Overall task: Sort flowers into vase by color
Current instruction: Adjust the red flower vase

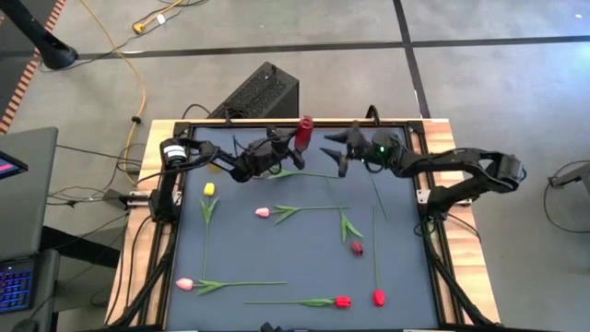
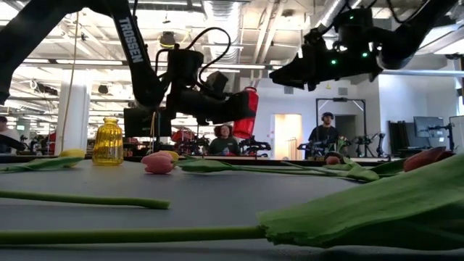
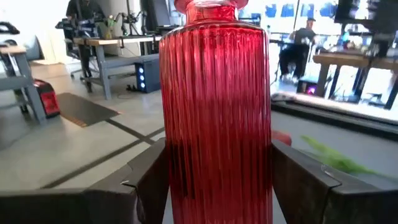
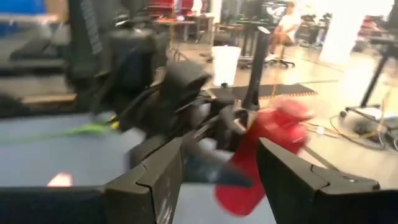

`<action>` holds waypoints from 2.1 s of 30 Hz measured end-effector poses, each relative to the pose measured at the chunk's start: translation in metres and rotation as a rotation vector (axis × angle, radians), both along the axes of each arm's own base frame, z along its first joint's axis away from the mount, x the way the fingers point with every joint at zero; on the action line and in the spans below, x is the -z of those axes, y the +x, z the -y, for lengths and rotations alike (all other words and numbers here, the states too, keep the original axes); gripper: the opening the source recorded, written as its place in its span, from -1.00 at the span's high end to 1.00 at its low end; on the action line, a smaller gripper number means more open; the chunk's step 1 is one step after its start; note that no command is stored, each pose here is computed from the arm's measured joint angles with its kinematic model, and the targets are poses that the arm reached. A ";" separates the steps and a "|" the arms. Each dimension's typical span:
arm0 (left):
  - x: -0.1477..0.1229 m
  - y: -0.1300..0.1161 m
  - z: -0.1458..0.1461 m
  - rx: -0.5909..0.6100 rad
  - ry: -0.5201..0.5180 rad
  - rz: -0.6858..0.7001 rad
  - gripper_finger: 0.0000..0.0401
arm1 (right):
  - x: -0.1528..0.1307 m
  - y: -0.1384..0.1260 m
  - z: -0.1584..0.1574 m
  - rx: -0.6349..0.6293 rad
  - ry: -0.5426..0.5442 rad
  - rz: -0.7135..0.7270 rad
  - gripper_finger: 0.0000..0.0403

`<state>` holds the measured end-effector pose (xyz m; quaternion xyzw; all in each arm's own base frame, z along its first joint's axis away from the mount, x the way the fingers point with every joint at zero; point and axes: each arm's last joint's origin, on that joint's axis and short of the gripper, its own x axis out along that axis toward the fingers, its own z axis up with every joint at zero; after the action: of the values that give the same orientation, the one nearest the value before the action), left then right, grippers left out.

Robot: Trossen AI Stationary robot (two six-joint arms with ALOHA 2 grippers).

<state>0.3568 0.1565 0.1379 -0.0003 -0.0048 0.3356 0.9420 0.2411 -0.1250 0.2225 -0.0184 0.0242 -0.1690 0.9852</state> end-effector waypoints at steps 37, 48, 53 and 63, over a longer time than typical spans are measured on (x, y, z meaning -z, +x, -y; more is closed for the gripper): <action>0.003 0.003 0.009 0.013 0.061 -0.080 -0.09 | -0.001 0.045 0.074 -0.130 0.154 -0.066 -0.24; 0.004 0.005 0.012 0.019 0.080 -0.122 -0.09 | -0.018 0.016 0.080 -0.077 0.125 -0.163 -0.24; 0.004 0.007 0.018 0.037 0.114 -0.147 -0.09 | -0.017 0.020 0.072 -0.135 0.130 -0.180 -0.33; 0.005 0.008 0.021 0.042 0.130 -0.168 -0.09 | -0.014 0.028 0.058 -0.222 0.121 -0.216 -0.55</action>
<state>0.3651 0.1352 0.1331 0.0891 0.0523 0.3135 0.9440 0.2687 -0.1835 0.2365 0.0206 0.1379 -0.0544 0.9887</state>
